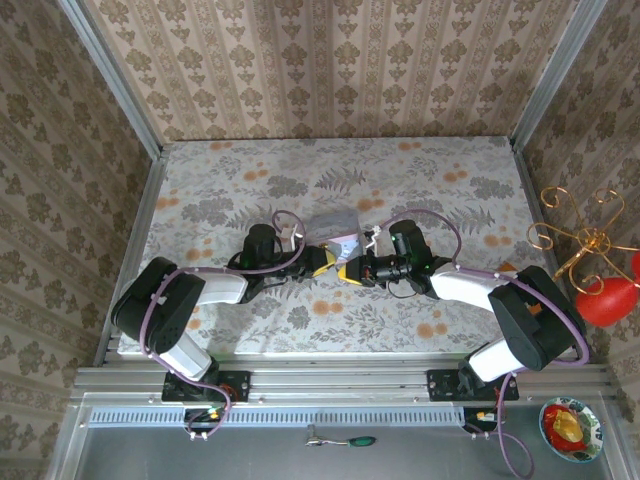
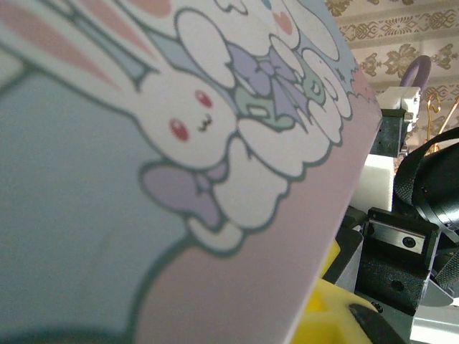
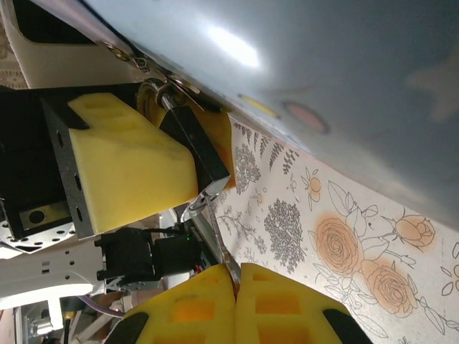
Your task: Unlock a padlock with a key
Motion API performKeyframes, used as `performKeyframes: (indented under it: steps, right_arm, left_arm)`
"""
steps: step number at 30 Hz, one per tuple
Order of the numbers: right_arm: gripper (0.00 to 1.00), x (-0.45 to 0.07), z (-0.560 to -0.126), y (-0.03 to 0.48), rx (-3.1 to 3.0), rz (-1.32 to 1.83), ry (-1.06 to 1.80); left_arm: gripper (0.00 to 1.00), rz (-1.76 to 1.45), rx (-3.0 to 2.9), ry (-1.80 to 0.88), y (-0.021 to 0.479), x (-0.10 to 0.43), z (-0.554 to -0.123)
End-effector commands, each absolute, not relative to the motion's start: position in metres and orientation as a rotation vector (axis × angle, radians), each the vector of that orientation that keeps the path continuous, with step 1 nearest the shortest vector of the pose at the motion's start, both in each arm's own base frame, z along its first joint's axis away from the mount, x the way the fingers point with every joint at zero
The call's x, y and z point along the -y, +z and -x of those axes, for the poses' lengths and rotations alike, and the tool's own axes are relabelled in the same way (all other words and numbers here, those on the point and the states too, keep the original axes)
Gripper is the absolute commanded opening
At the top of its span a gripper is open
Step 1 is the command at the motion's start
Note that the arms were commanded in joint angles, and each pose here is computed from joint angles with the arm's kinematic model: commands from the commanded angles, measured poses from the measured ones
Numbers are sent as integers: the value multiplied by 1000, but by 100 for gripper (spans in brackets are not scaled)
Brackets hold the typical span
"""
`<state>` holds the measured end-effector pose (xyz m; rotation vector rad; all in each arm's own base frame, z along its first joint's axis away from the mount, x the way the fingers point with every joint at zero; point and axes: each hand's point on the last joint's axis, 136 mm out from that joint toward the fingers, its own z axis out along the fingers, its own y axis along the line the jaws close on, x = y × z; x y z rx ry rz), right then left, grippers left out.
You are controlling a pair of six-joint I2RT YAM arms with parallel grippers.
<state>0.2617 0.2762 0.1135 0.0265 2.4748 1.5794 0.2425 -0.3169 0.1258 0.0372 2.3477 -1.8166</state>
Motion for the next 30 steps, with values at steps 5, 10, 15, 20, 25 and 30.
performKeyframes:
  steps: [5,10,15,20,25,30]
  right_arm:
    - [0,-264,-298,120,-2362,-185,1470]
    - [0,-261,-304,120,-2336,-245,1531]
    - [0,-256,-305,118,-2342,-259,1518]
    - [0,-248,-306,117,-2337,-292,1497]
    - [0,-246,-307,119,-2324,-312,1491]
    - [0,-245,-307,122,-2312,-321,1493]
  left_arm:
    - [0,-269,-2263,-1983,151,339,-212]
    - [0,-271,-2243,-2009,152,342,-212]
    - [0,-276,-2238,-2006,153,342,-213]
    - [0,-266,-2242,-1987,153,341,-214]
    - [0,-257,-2235,-1982,154,341,-216]
    - [0,-227,-2224,-1962,155,341,-221]
